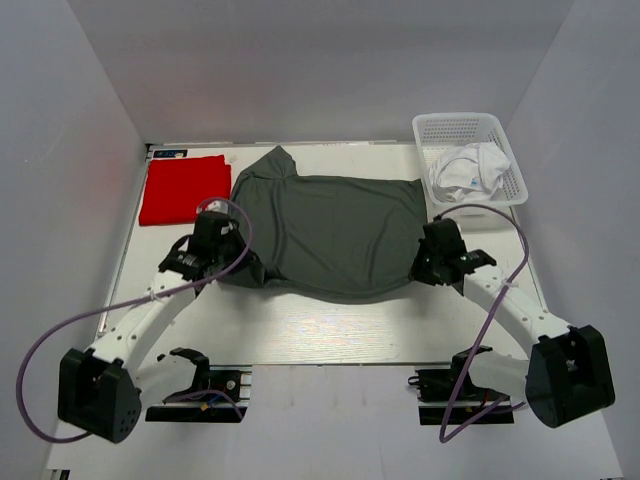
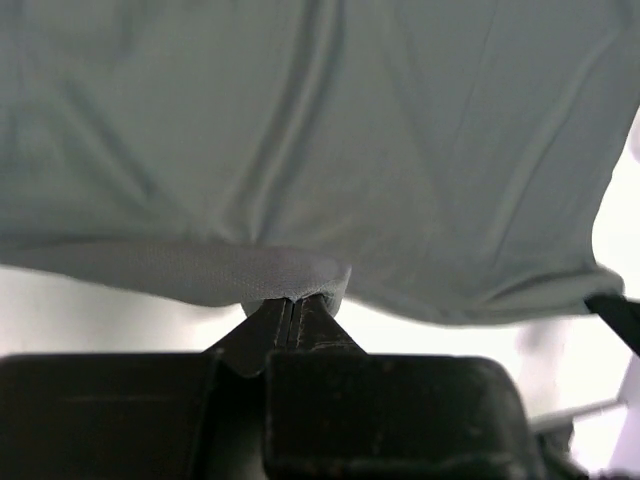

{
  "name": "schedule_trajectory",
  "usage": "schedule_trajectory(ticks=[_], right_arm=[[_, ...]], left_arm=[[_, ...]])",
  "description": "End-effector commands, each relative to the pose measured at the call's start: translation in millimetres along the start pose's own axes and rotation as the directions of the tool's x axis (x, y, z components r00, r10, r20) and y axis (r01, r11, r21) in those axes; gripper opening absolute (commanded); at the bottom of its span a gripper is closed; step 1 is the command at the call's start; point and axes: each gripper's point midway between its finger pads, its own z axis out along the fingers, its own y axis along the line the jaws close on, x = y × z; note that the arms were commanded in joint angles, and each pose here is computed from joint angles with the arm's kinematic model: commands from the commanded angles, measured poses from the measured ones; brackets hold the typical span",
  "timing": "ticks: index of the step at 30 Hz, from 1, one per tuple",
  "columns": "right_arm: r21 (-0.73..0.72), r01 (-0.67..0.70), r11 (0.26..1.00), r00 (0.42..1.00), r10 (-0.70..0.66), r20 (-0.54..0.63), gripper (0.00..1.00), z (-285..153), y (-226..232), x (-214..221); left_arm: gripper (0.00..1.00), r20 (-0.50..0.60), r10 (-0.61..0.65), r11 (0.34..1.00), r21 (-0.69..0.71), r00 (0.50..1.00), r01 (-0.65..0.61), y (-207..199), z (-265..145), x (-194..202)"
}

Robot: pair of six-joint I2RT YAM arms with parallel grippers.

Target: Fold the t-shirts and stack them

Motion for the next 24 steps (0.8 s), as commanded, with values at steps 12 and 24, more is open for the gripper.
schedule_trajectory(ticks=[12, 24], right_arm=[[0.082, 0.003, 0.997, 0.980, -0.019, 0.197, 0.00, -2, 22, -110], [0.132, -0.041, 0.990, 0.984, 0.017, 0.179, 0.15, 40, 26, -161]], left_arm=[[0.00, 0.139, 0.179, 0.978, -0.133, 0.974, -0.160, -32, 70, -110], [0.07, 0.174, 0.228, 0.961, -0.197, 0.958, -0.193, -41, 140, -191]])
